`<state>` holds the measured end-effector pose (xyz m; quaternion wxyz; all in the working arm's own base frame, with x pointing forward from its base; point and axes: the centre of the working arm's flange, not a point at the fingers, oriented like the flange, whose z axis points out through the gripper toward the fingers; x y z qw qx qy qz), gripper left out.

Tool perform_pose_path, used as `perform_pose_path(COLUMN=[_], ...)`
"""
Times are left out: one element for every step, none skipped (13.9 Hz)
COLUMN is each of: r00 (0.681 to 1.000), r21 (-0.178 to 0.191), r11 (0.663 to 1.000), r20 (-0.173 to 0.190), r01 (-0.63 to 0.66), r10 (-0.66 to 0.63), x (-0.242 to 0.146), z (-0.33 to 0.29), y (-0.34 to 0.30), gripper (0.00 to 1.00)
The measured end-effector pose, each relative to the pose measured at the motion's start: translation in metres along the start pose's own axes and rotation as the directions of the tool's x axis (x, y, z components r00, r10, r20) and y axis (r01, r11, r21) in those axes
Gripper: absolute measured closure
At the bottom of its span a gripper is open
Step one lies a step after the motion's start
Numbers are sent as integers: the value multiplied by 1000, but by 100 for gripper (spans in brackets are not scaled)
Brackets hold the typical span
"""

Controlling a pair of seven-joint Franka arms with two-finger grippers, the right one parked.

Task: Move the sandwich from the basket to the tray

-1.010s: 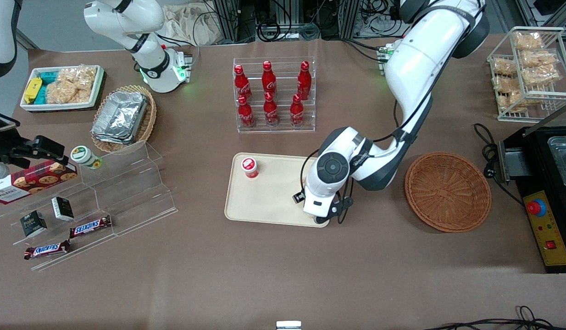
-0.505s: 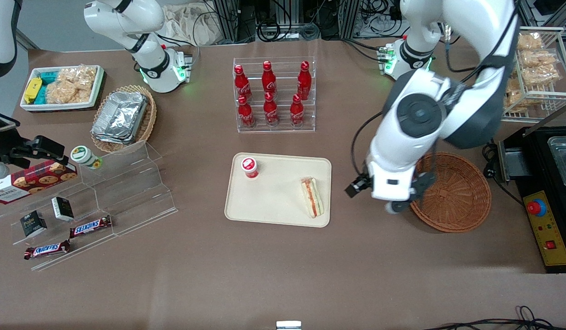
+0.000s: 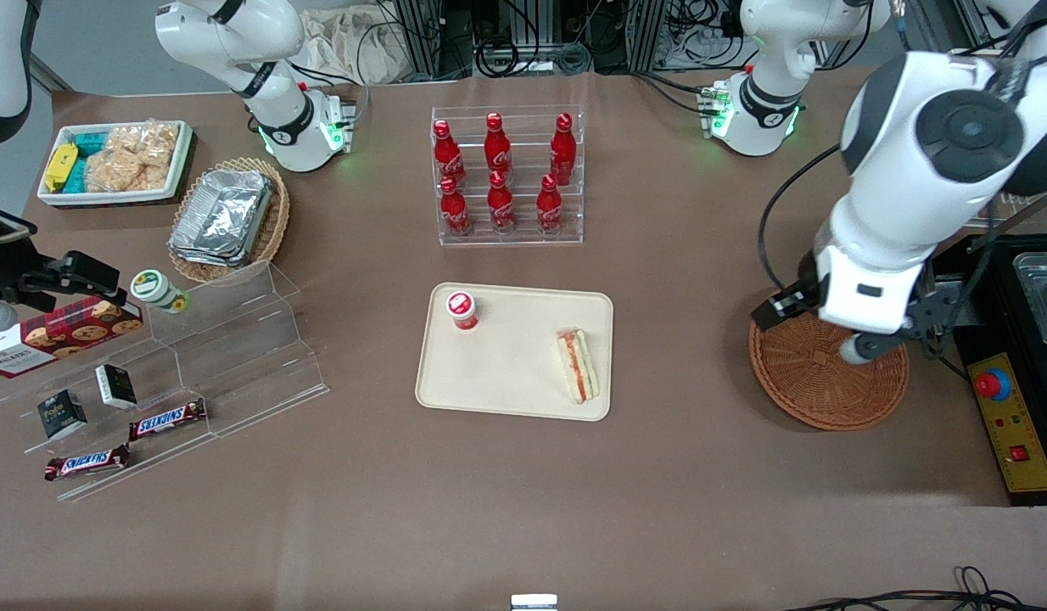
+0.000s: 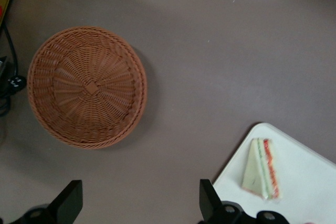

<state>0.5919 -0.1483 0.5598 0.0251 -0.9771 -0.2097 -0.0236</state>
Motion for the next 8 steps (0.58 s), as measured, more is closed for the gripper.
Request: perform_pose_path(r00=[999, 997, 994, 990, 987, 984, 981, 978], r21=[-7, -11, -18, -30, -44, -53, -60, -64], r11=[999, 997, 994, 990, 987, 983, 979, 977], r20=[12, 22, 30, 35, 34, 29, 24, 23], r01=[-35, -73, -106, -134, -157, -176, -192, -204], r10=[35, 73, 106, 135, 159, 178, 194, 206], x=[6, 14, 20, 24, 25, 24, 20, 14], z=[-4, -7, -11, -16, -22, -27, -33, -37], y=[-24, -51, -80, -108, -134, -156, -173, -183], gripper=[0, 0, 0, 0, 0, 0, 0, 0])
